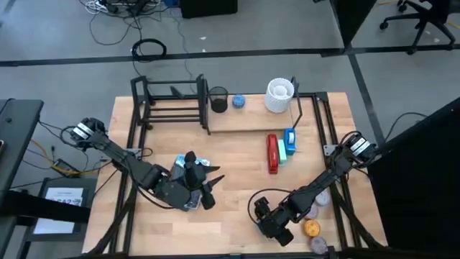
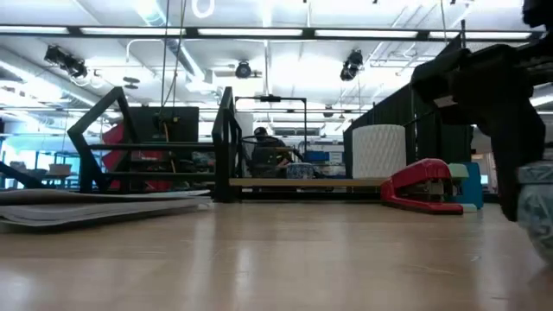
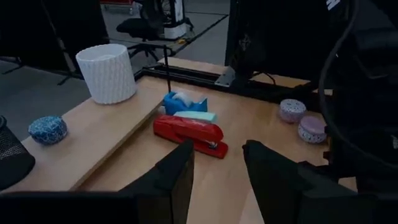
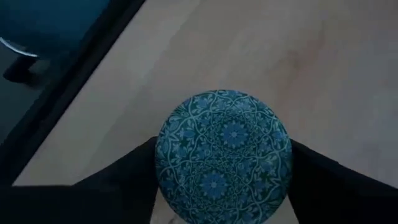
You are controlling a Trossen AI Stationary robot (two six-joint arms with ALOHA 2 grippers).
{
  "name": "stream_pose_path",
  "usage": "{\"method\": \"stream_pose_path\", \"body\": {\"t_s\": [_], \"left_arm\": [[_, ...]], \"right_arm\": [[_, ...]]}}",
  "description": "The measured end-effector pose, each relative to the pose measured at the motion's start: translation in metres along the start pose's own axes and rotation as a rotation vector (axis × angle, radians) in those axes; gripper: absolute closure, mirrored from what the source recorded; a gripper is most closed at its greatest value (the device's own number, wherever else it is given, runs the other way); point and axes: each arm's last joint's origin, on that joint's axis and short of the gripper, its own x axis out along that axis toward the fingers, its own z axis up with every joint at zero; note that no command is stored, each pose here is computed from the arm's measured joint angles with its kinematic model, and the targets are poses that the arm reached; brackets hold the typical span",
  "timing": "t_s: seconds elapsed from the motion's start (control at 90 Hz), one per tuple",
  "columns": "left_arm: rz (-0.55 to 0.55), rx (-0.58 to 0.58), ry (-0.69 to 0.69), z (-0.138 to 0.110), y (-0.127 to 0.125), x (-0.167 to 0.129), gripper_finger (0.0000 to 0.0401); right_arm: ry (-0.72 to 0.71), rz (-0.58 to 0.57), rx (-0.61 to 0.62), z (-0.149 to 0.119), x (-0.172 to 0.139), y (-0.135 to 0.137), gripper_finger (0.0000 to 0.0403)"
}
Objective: Stock shelves
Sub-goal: Put the green scented candle on the shelf
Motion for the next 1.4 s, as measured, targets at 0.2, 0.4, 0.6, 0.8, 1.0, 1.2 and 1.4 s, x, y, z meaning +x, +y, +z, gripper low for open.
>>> {"method": "stream_pose_path", "body": {"t_s": [0.2,0.4,0.6,0.8,1.0,1.2,1.4], "left_arm": [[0.005,0.009,0.003,-0.001,0.000,0.000,0.0274],[0.007,0.013,0.004,-0.001,0.001,0.000,0.0274],[0.015,0.031,-0.002,0.000,0.001,0.000,0.0274],[0.045,0.032,-0.016,0.000,0.002,0.000,0.0274],[0.064,0.033,-0.020,0.001,0.004,0.003,0.0274],[0.066,0.030,-0.019,0.001,0.005,0.003,0.0274],[0.060,0.029,-0.016,0.001,0.004,0.004,0.0274]], "right_arm": [[-0.010,-0.050,0.083,0.005,-0.024,-0.025,0.0152],[0.011,-0.232,0.135,-0.001,-0.079,-0.073,0.0152],[-0.044,-0.456,0.304,-0.023,-0.146,-0.163,0.0152],[-0.040,-0.577,0.558,-0.072,-0.169,-0.263,0.0152],[-0.037,-0.585,0.723,-0.104,-0.167,-0.336,0.0152],[0.018,-0.595,0.808,-0.124,-0.153,-0.376,0.0152],[0.082,-0.676,0.827,-0.132,-0.146,-0.392,0.0141]]}}
